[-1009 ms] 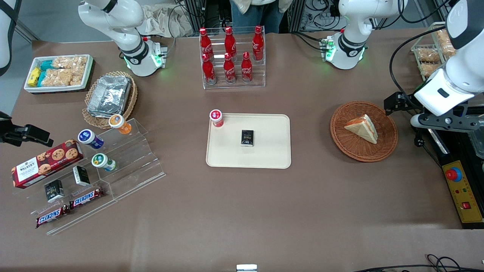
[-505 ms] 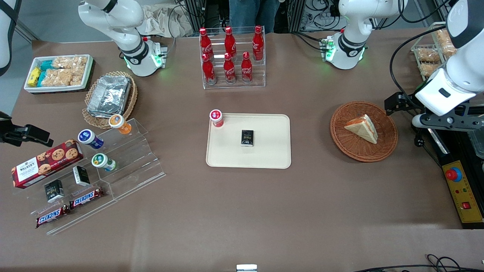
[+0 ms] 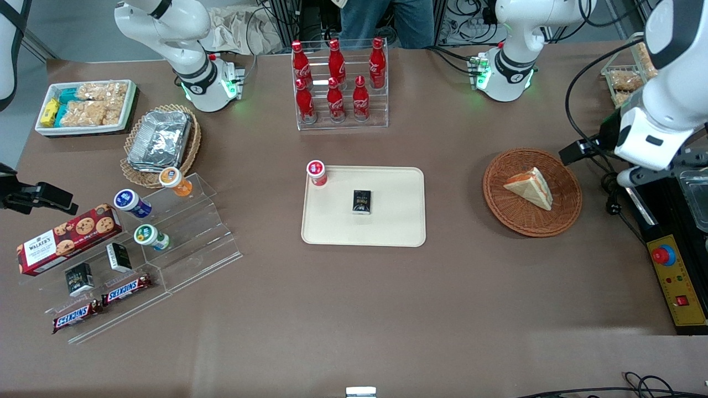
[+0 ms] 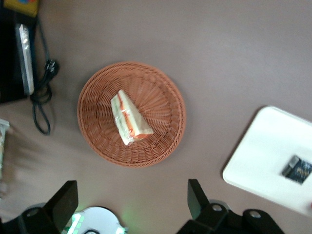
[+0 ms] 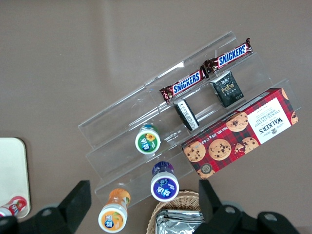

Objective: Place sandwich from basket to tray
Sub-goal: 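Move the left gripper over the wrapped sandwich in the wicker basket, then lower the left gripper and close it on the sandwich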

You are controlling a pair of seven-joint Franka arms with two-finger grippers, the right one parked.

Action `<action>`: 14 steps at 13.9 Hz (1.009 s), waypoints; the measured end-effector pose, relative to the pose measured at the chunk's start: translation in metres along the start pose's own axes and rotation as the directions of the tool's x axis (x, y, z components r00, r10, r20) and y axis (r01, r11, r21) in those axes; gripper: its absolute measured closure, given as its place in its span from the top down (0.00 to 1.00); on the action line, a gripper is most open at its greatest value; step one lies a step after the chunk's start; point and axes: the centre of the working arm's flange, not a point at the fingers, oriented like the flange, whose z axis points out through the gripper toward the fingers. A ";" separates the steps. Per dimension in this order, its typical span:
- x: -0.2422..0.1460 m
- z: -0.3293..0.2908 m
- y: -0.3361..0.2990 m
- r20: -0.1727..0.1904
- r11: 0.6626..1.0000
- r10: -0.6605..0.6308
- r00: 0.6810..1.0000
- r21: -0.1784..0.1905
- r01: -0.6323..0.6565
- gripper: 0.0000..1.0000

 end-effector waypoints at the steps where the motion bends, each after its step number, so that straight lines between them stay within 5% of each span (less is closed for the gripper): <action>1: -0.015 0.010 -0.016 -0.004 0.998 -0.056 0.998 0.003 0.056 1.00; 5: -0.050 0.048 -0.058 0.003 0.983 -0.182 0.983 0.016 0.181 1.00; 9: -0.045 0.081 -0.057 -0.010 0.969 -0.247 0.969 0.006 0.247 1.00; 14: -0.024 0.191 -0.049 -0.001 0.928 -0.372 0.928 -0.002 0.372 1.00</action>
